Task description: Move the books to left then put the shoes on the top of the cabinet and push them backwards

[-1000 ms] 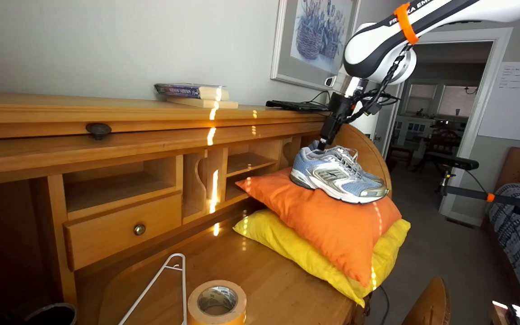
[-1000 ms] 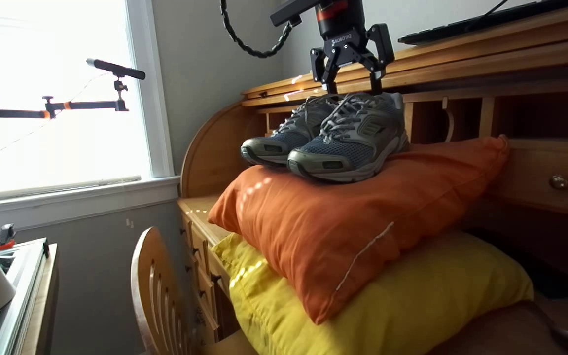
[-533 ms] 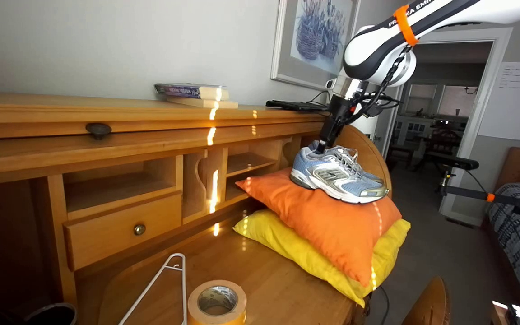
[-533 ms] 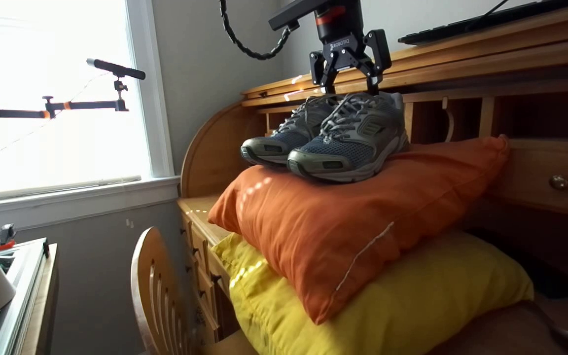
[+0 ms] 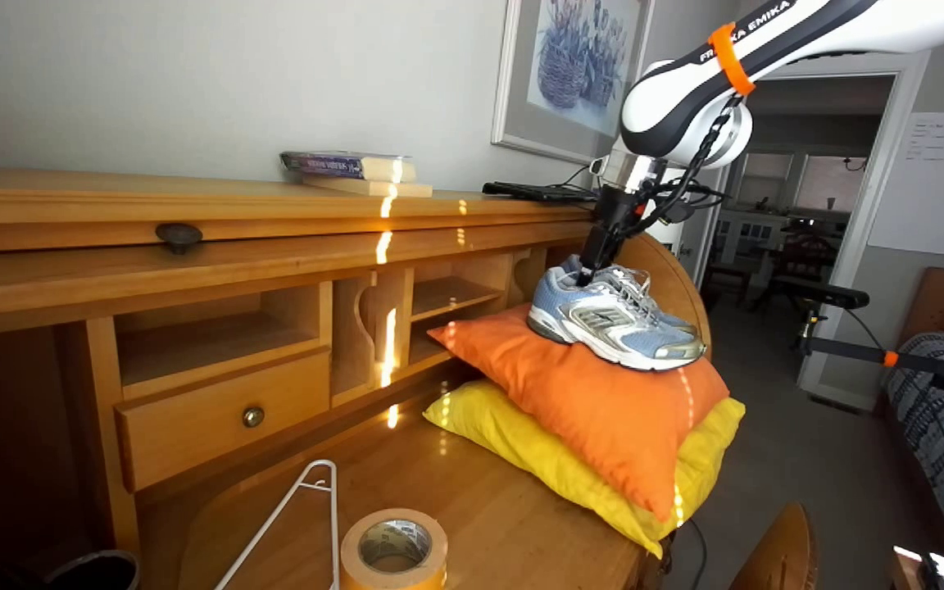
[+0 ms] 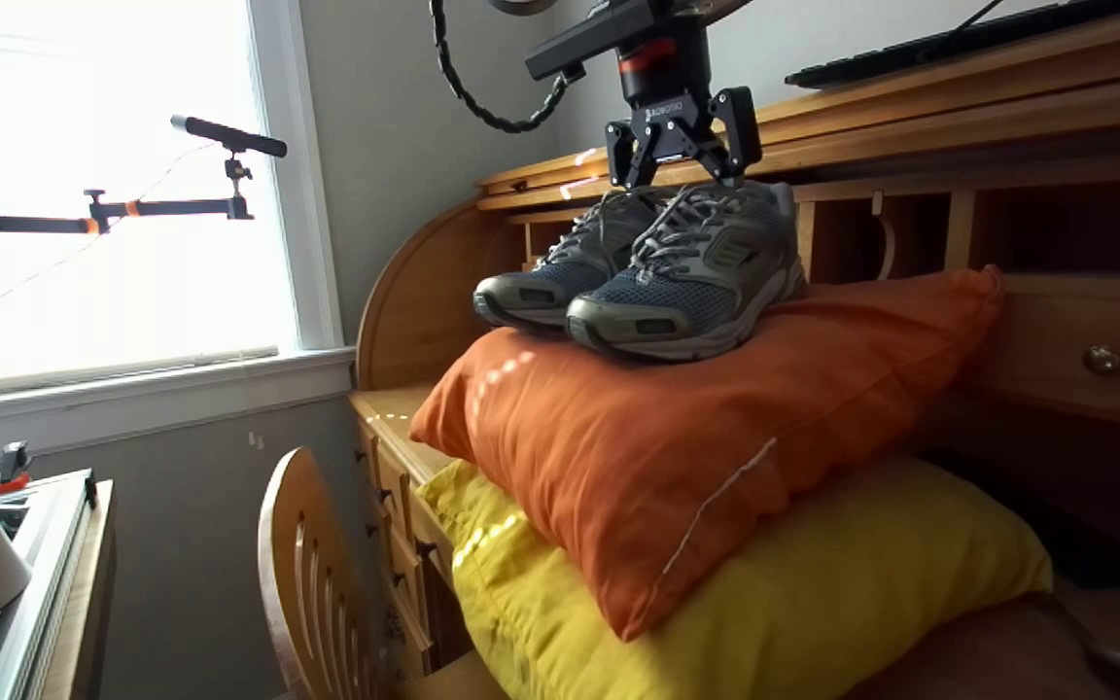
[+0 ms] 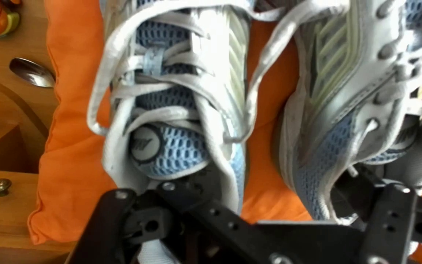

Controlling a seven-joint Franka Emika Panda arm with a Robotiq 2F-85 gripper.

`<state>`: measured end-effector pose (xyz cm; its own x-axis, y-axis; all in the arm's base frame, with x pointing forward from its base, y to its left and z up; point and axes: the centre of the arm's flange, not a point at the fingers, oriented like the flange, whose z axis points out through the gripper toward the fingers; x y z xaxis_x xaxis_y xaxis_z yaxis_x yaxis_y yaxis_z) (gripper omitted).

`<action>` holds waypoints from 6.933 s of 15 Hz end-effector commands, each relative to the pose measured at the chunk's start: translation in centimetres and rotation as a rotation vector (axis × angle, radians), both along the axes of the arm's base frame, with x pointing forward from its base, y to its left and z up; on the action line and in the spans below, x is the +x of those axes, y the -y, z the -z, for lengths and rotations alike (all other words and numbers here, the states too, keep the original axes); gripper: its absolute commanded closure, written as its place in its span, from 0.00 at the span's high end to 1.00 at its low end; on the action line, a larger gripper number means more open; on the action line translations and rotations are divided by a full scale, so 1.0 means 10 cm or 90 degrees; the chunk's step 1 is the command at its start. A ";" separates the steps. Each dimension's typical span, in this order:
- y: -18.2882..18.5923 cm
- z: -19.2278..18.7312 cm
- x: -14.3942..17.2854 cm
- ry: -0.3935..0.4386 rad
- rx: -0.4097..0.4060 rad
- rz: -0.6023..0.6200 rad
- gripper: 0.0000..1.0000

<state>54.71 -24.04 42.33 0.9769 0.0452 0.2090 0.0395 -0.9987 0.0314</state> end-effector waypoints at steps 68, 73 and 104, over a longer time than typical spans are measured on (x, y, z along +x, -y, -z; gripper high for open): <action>-0.98 -2.08 0.94 0.053 0.001 -0.055 0.04; -1.00 -1.90 0.84 0.060 0.005 -0.063 0.17; -0.90 -2.45 1.38 0.106 -0.017 -0.033 0.04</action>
<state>66.38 -14.21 64.57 0.9364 0.1324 0.3249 0.1223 -0.9912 0.0516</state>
